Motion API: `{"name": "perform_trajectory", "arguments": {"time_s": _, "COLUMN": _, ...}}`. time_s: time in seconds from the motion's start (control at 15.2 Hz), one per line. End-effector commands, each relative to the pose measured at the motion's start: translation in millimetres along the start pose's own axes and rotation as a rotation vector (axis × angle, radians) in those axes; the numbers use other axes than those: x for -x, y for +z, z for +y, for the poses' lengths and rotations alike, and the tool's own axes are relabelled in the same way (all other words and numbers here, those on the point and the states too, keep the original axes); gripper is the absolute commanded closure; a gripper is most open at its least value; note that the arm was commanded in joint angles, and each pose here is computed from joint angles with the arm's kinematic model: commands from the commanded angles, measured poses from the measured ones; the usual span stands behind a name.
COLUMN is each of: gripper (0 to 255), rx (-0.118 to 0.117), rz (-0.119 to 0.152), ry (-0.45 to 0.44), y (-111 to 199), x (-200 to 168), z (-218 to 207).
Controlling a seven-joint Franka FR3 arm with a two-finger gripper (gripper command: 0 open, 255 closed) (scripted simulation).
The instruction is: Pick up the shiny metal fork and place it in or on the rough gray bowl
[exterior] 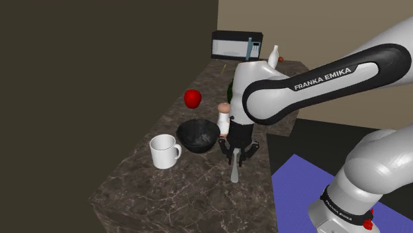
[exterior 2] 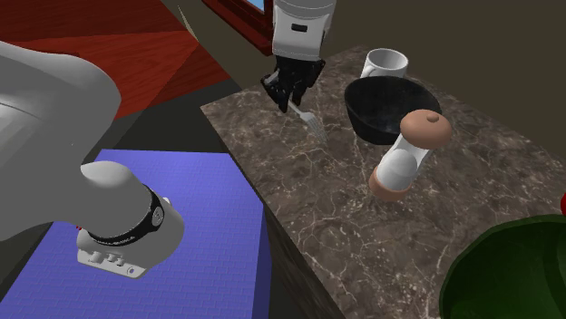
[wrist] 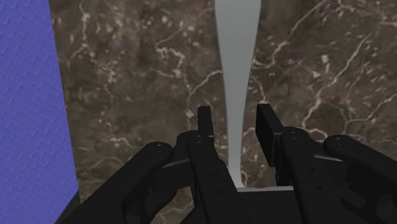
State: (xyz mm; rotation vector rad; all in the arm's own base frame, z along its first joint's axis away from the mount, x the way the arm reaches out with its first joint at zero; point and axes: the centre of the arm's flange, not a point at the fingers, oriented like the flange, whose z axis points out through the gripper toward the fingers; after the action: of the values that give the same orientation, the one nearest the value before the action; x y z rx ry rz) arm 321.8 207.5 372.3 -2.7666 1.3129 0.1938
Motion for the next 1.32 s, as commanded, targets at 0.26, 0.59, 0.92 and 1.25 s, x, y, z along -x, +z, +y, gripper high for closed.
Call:
{"name": "perform_trajectory", "arguments": {"time_s": 0.26, "gripper": 255, "rx": 0.0, "rz": 0.0, "ry": 0.0, "y": -32, "x": 5, "z": 1}}
{"name": "perform_trajectory", "arguments": {"time_s": 0.59, "gripper": 255, "rx": 0.0, "rz": 0.0, "ry": 0.0, "y": -58, "x": 9, "z": 1}}
{"name": "perform_trajectory", "arguments": {"time_s": 0.92, "gripper": 255, "rx": 0.0, "rz": 0.0, "ry": 0.0, "y": -84, "x": 13, "z": 0}}
{"name": "perform_trajectory", "arguments": {"time_s": 1.25, "gripper": 255, "rx": 0.0, "rz": 0.0, "ry": 0.0, "y": -107, "x": 16, "z": 0}}
